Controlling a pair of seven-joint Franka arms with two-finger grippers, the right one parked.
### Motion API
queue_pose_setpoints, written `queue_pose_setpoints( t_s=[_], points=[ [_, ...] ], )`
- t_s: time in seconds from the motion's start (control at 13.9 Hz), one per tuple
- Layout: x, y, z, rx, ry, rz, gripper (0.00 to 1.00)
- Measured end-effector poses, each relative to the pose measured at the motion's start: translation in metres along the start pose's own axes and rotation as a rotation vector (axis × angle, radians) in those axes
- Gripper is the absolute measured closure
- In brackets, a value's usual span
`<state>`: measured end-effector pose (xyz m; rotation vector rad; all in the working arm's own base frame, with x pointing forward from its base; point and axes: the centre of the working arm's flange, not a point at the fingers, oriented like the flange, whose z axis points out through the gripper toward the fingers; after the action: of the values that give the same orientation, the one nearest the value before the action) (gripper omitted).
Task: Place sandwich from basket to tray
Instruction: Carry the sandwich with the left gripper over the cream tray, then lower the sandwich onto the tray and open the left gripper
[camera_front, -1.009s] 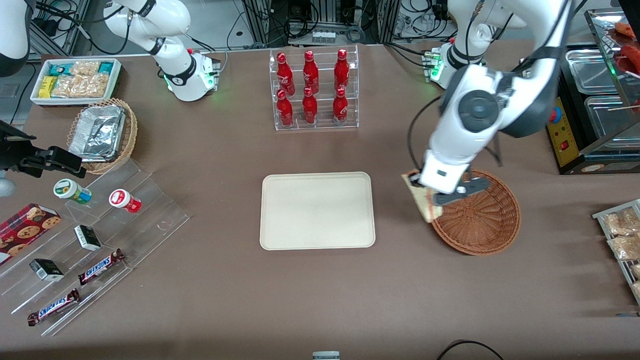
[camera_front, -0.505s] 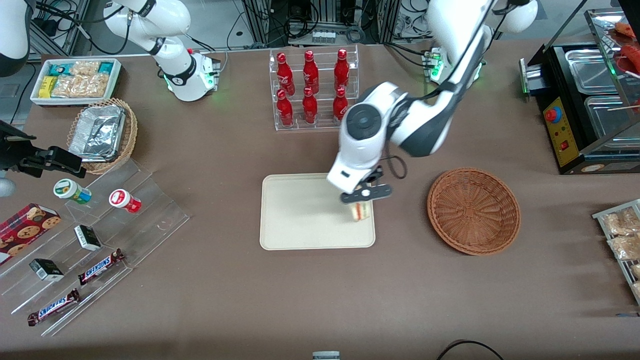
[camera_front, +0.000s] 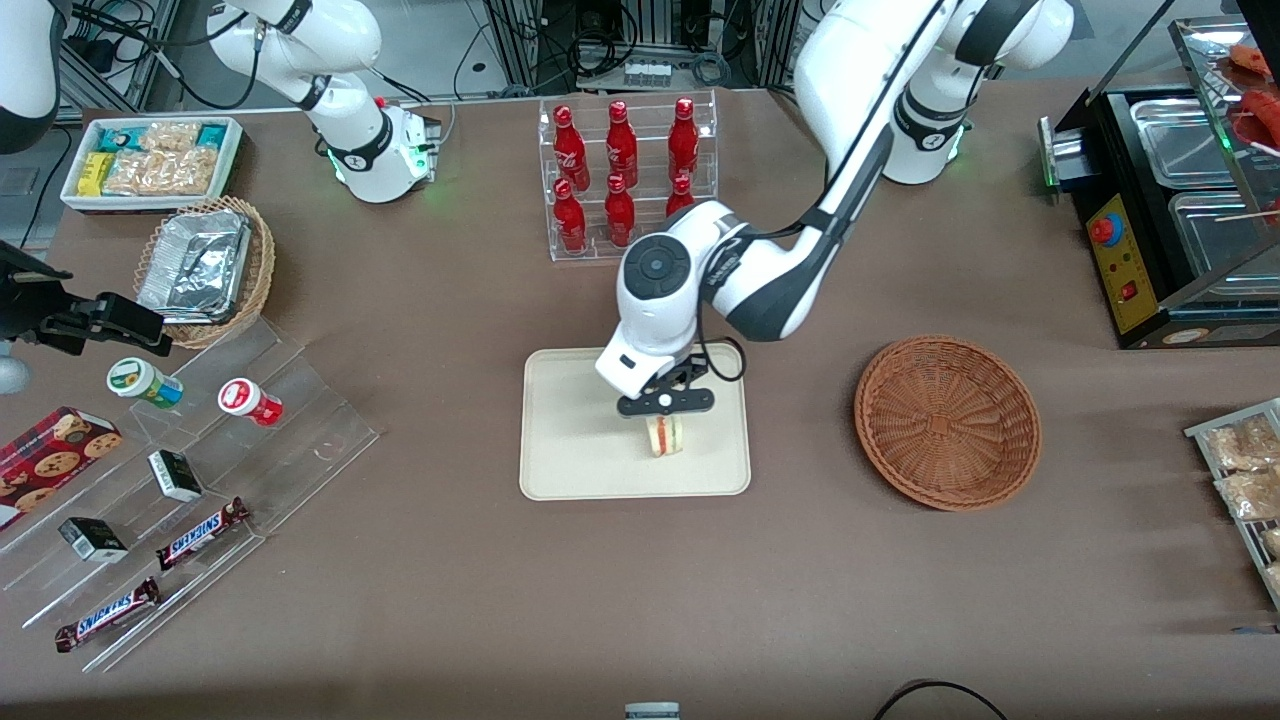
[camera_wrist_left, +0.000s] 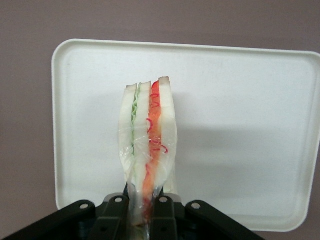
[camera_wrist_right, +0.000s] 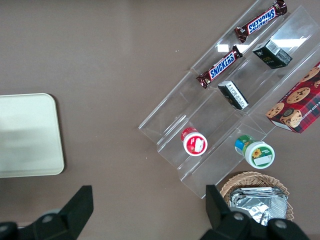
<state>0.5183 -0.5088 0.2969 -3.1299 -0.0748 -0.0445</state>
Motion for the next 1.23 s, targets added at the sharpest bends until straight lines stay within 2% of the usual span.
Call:
queue_pose_setpoints(
  t_s=[0.14, 0.43, 0.72, 0.79, 1.15, 1.23],
  points=[
    [-0.008, 0.015, 0.021, 0.017, 0.016, 0.039, 0.85],
    [-0.025, 0.043, 0.052, 0.039, 0.023, 0.093, 0.85],
    [-0.021, 0.048, 0.055, 0.009, 0.054, 0.096, 0.85],
    [-0.020, 0.048, 0.056, 0.008, 0.055, 0.096, 0.78],
    [-0.011, 0.048, 0.042, -0.006, 0.076, 0.085, 0.27],
    [-0.008, 0.046, 0.030, 0.003, 0.075, 0.077, 0.18]
  ],
)
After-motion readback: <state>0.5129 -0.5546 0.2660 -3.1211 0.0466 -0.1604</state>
